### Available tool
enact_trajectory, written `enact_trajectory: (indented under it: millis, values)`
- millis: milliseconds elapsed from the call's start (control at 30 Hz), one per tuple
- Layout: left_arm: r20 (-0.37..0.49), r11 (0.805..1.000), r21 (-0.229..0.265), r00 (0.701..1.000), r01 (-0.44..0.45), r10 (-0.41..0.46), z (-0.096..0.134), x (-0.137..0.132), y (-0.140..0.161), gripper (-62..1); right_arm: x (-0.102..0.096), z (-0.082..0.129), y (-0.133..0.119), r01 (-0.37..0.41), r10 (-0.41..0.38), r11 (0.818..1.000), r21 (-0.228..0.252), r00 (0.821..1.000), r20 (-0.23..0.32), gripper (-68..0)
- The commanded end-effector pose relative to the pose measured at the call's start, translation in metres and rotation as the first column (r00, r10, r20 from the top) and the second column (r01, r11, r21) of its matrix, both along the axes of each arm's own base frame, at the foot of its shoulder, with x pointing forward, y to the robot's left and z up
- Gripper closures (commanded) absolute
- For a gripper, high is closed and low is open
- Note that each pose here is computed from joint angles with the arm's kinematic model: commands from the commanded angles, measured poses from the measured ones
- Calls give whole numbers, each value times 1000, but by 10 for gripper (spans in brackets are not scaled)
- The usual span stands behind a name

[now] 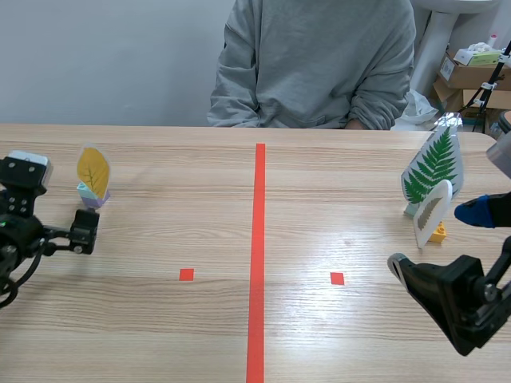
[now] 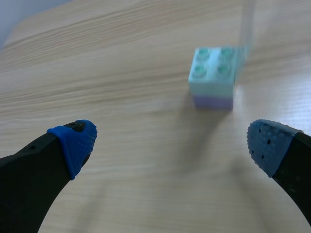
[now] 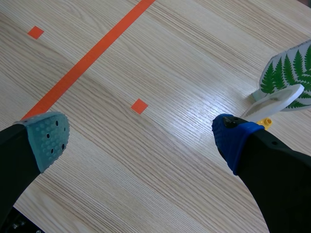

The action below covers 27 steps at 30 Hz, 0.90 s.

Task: Do the leaf sorting experiment

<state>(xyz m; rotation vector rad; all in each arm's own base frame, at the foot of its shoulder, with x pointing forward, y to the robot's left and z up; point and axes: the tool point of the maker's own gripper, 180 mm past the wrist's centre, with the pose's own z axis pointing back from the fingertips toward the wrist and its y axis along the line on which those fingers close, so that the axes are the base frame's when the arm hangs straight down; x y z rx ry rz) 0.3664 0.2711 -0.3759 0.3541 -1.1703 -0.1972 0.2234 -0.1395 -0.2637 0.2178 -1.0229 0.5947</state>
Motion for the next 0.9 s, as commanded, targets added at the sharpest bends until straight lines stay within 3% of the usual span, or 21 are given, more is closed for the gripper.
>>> enact_trajectory:
  millis: [0, 100, 200, 367, 567, 667, 867]
  values:
    - [38, 999, 31, 998, 39, -40, 14, -11, -2, -623, 4, 5, 1, -7, 7, 1000, 8, 1000, 20, -606]
    - [55, 994, 24, 992, 110, -111, 26, -42, -21, -623, 4, 5, 1, -7, 7, 1000, 8, 1000, 20, -606]
    - [65, 973, -45, 972, 228, -225, 41, -72, -55, -623, 4, 5, 1, -7, 7, 1000, 8, 1000, 20, -606]
    - [64, 878, -153, 892, 453, -448, 71, -123, -124, -623, 4, 5, 1, -7, 7, 1000, 7, 1000, 19, -606]
    - [27, 790, -234, 816, 567, -578, 94, -163, -173, -623, 2, 1, 0, -5, 5, 1000, -5, 1000, 1, -606]
    - [5, 776, -258, 804, 576, -595, 102, -172, -183, -623, 2, 1, -1, -4, 4, 1000, -6, 1000, -2, -606]
    - [14, 760, -329, 807, 561, -590, 119, -175, -193, -623, 2, 1, -1, -4, 4, 1000, -5, 1000, -1, -606]
